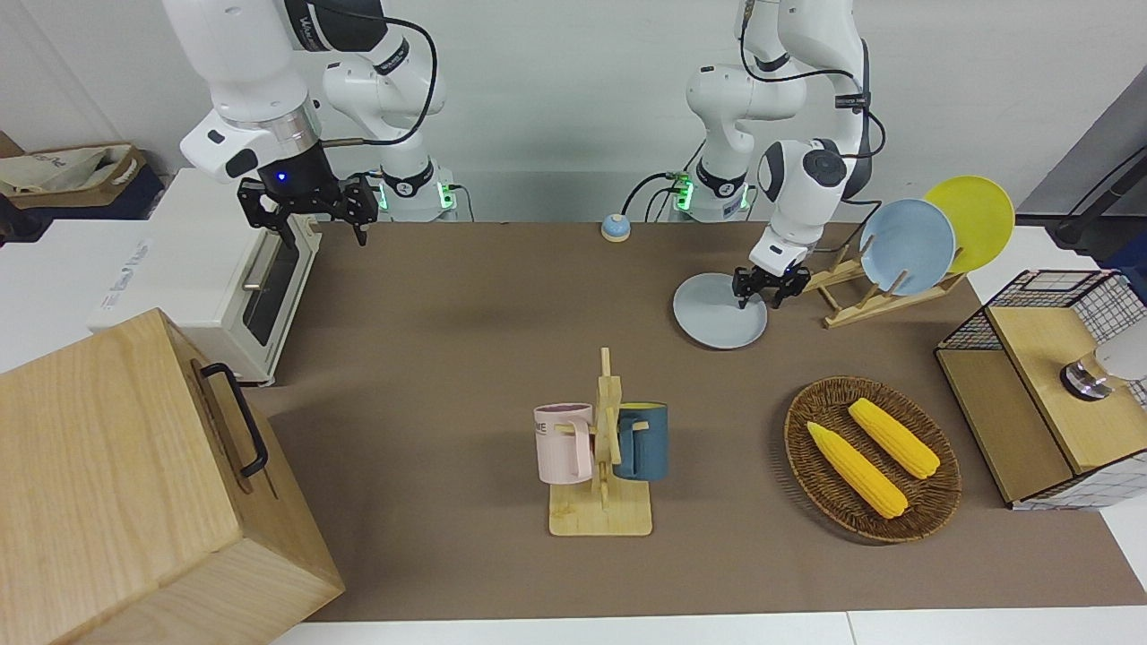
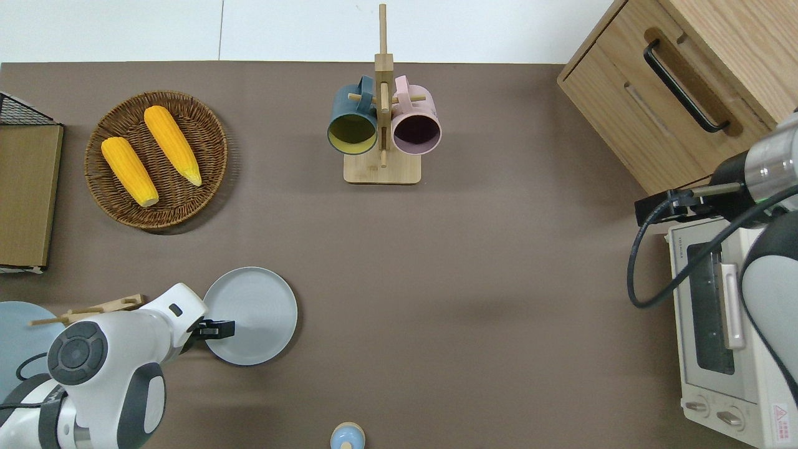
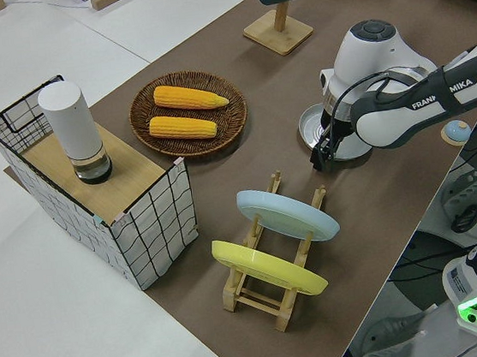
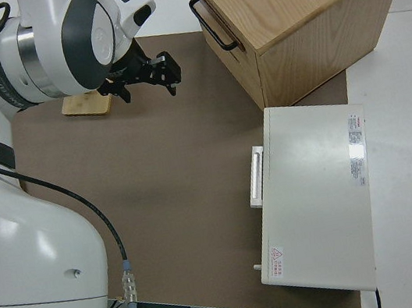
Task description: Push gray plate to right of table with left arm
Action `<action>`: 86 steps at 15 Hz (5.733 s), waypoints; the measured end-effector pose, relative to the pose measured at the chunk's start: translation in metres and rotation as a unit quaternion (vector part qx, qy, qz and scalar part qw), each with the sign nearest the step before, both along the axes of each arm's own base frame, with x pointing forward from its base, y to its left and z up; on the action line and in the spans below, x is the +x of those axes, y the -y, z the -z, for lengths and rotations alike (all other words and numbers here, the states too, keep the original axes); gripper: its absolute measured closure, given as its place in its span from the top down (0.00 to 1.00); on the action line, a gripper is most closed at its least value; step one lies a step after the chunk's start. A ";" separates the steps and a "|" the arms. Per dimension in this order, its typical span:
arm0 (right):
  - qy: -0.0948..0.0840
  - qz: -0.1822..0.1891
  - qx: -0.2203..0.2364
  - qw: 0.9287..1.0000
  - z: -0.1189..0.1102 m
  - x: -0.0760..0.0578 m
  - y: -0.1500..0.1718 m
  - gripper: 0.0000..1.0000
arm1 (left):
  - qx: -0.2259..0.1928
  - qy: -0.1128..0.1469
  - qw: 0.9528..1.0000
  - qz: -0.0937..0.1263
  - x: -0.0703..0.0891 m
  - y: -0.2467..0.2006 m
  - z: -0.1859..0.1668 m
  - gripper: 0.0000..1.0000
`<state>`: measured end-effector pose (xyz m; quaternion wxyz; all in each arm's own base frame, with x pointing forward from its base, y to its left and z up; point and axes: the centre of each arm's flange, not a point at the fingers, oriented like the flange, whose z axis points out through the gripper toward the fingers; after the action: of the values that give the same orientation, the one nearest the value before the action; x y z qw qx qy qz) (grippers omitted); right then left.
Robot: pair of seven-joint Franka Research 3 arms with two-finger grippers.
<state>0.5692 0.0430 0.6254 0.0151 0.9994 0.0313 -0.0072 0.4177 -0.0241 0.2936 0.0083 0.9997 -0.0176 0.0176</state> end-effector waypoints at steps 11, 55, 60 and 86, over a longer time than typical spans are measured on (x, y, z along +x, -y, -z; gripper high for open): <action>0.000 0.000 0.000 1.000 0.000 0.000 0.000 0.99 | -0.005 0.012 1.000 -0.009 0.003 0.000 -0.009 0.05; 0.000 0.000 0.000 1.000 0.000 0.000 0.000 0.99 | -0.060 0.036 0.992 -0.107 -0.040 0.435 -0.006 0.01; 0.000 0.000 0.000 1.000 0.000 0.000 0.000 0.99 | -0.062 0.030 0.992 -0.109 -0.038 0.475 -0.008 0.01; 0.000 0.000 0.000 1.000 0.000 0.000 0.000 0.99 | -0.021 0.020 0.993 -0.111 -0.002 0.469 -0.027 1.00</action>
<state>0.5692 0.0430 0.6254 0.0151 0.9994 0.0313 -0.0072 0.4157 -0.4934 0.3209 0.0265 0.9945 0.0936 0.0386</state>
